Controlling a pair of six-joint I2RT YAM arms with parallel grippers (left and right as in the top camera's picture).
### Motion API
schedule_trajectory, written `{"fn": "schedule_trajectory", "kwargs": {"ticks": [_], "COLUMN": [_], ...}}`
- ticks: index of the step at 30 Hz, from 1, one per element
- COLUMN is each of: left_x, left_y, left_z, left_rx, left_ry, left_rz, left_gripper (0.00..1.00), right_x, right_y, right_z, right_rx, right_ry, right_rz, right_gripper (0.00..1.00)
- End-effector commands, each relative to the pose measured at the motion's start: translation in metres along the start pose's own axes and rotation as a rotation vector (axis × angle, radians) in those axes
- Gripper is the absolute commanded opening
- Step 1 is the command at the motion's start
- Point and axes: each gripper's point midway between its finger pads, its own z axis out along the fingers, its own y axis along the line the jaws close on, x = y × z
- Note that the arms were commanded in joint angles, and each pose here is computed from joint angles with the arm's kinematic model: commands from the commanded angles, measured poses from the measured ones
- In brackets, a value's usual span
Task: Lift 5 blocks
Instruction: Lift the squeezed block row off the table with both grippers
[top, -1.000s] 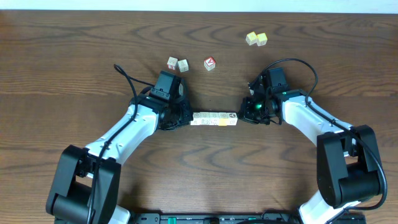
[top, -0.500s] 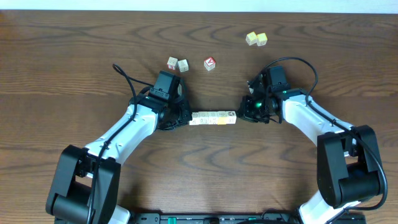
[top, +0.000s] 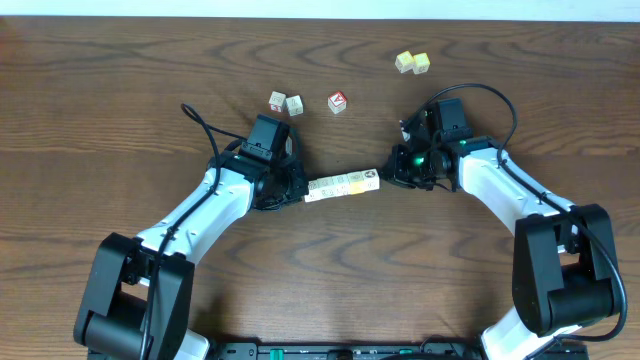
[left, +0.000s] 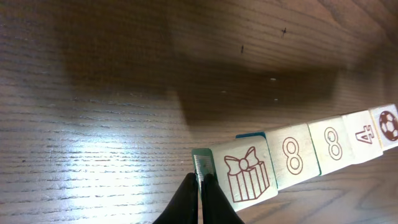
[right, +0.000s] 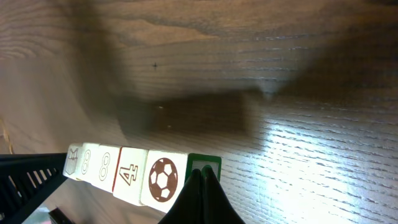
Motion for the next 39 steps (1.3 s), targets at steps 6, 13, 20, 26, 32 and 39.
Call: {"fn": "schedule_trajectory", "kwargs": {"ticks": [6, 13, 20, 26, 32, 39], "left_x": [0.008, 0.009, 0.005, 0.005, 0.006, 0.005], "left_y": [-0.037, -0.04, -0.045, -0.054, -0.06, -0.065], "left_z": [-0.016, -0.026, -0.03, -0.041, -0.057, -0.069], "left_rx": [0.146, 0.158, 0.168, 0.201, 0.223, 0.244], "left_ry": [0.015, -0.002, -0.011, -0.022, -0.052, -0.08], "left_rz": [0.06, 0.085, 0.09, 0.103, 0.117, 0.131], "left_gripper": [0.07, 0.07, 0.07, 0.07, 0.07, 0.07], "right_x": [0.018, 0.018, 0.018, 0.024, 0.027, 0.028], "right_y": [0.061, 0.068, 0.076, 0.077, 0.075, 0.074], "right_z": [-0.012, -0.019, -0.042, -0.052, -0.051, -0.051], "right_rx": [-0.252, -0.264, -0.242, -0.22, -0.215, -0.212], "right_ry": [0.099, 0.088, 0.036, 0.032, 0.044, 0.052], "right_rz": [-0.05, -0.073, -0.107, -0.123, -0.112, -0.105], "right_gripper": [0.01, 0.01, 0.01, 0.01, 0.01, 0.01]}}
